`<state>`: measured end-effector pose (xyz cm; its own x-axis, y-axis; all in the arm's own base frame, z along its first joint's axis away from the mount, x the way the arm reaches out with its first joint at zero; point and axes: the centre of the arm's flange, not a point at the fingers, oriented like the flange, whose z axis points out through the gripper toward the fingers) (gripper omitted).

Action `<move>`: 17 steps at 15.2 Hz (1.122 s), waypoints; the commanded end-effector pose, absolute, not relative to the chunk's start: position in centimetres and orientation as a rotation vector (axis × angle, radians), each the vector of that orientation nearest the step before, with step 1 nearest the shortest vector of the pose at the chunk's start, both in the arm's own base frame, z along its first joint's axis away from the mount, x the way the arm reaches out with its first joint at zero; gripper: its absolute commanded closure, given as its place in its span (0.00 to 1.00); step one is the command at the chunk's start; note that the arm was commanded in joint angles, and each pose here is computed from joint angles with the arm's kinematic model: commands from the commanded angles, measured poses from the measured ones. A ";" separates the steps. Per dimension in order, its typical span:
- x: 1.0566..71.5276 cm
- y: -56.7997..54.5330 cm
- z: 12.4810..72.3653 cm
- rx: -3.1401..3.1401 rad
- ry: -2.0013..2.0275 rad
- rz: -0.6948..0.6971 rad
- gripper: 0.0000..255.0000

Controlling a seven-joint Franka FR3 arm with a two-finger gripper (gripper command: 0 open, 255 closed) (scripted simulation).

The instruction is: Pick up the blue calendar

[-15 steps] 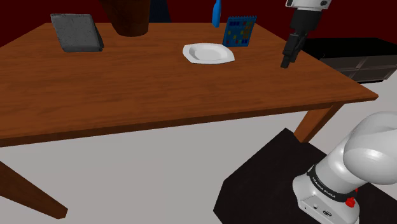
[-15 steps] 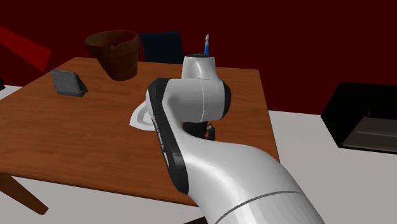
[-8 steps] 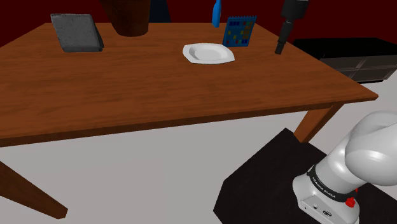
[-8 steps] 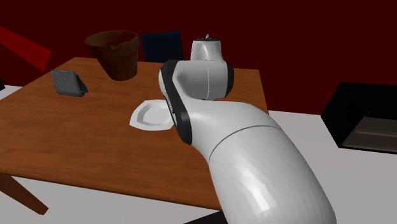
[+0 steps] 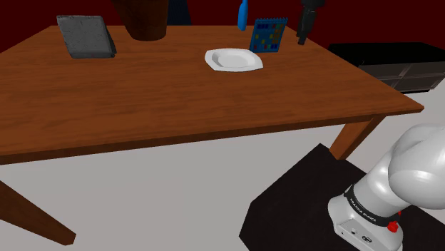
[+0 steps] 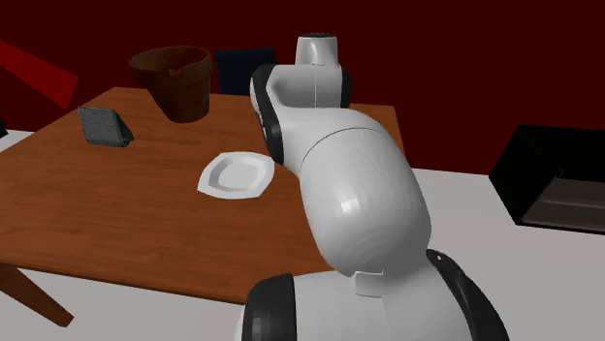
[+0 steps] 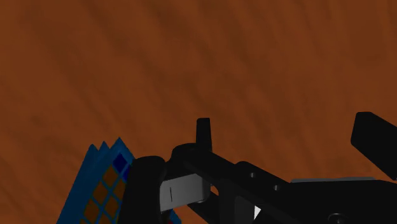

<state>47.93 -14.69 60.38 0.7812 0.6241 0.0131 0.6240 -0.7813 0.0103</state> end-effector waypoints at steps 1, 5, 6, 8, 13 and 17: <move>50.0 -15.4 61.2 2.906 1.133 0.046 0.00; 54.4 -16.1 62.7 2.799 1.306 0.088 0.00; 55.5 -16.2 63.1 2.771 1.347 0.098 0.00; 57.7 -16.2 64.0 2.712 1.429 0.119 0.00; 61.6 -16.0 65.1 2.599 1.572 0.155 0.00; 61.6 -16.0 63.0 2.599 1.572 0.155 0.00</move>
